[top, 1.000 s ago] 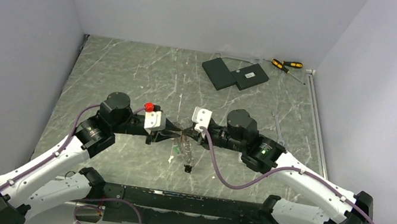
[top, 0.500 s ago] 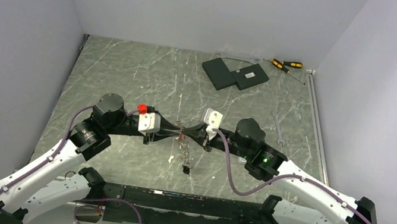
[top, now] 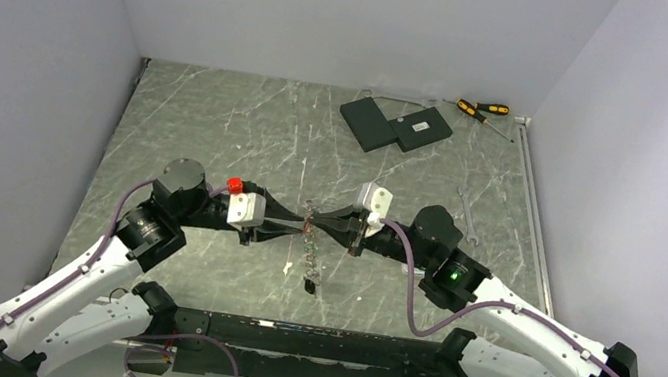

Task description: Put the keys on the keyring

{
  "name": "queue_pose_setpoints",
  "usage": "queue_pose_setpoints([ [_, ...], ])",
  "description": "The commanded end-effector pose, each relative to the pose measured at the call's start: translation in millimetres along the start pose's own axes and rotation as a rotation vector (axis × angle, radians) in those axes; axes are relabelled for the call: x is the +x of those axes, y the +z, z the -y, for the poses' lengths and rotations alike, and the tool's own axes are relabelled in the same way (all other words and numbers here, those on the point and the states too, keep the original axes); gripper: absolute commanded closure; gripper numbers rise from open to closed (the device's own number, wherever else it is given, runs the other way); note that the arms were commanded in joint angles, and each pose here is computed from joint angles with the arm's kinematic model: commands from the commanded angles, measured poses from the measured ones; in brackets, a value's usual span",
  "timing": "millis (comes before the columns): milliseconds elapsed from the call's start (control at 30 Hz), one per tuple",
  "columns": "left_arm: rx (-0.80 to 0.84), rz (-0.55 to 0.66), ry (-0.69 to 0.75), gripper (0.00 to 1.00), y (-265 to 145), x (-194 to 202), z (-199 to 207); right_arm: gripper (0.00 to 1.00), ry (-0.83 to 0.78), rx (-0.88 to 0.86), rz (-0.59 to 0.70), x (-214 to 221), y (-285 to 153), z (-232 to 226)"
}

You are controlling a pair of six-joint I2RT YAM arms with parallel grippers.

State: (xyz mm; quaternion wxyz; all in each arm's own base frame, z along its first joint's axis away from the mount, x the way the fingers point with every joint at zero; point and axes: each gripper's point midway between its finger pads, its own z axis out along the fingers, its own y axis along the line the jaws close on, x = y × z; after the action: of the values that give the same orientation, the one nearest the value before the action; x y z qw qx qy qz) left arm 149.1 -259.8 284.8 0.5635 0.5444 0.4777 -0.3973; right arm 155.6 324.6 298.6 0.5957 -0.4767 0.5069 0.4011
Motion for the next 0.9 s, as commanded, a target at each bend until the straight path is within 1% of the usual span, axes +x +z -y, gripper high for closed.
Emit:
queue_pose_setpoints([
  [0, 0.02, 0.045, 0.028, 0.71, -0.3, -12.7, 2.0, 1.0, -0.037, -0.029, 0.149, -44.0, -2.6, -3.8],
  [133, 0.007, 0.05, 0.034, 0.71, -1.3, -14.1, 0.7, 1.0, -0.042, -0.037, 0.116, -39.8, -1.3, -3.9],
  [267, -0.06, 0.038, 0.057, 0.71, -6.2, -14.5, -8.4, 1.0, -0.052, -0.027, 0.106, -39.1, -3.3, -2.4],
  [367, -0.104, 0.041, 0.069, 0.67, -10.0, -15.1, -13.1, 1.0, -0.056, -0.023, 0.101, -38.9, -4.2, -1.7],
  [733, -0.044, 0.046, 0.059, 0.66, -6.0, -14.7, -5.5, 1.0, -0.058, -0.041, 0.101, -41.9, -3.3, -4.0],
  [867, -0.017, 0.042, 0.046, 0.7, -3.3, -12.5, -3.4, 1.0, -0.055, -0.066, 0.107, -45.7, -2.7, -7.8],
])
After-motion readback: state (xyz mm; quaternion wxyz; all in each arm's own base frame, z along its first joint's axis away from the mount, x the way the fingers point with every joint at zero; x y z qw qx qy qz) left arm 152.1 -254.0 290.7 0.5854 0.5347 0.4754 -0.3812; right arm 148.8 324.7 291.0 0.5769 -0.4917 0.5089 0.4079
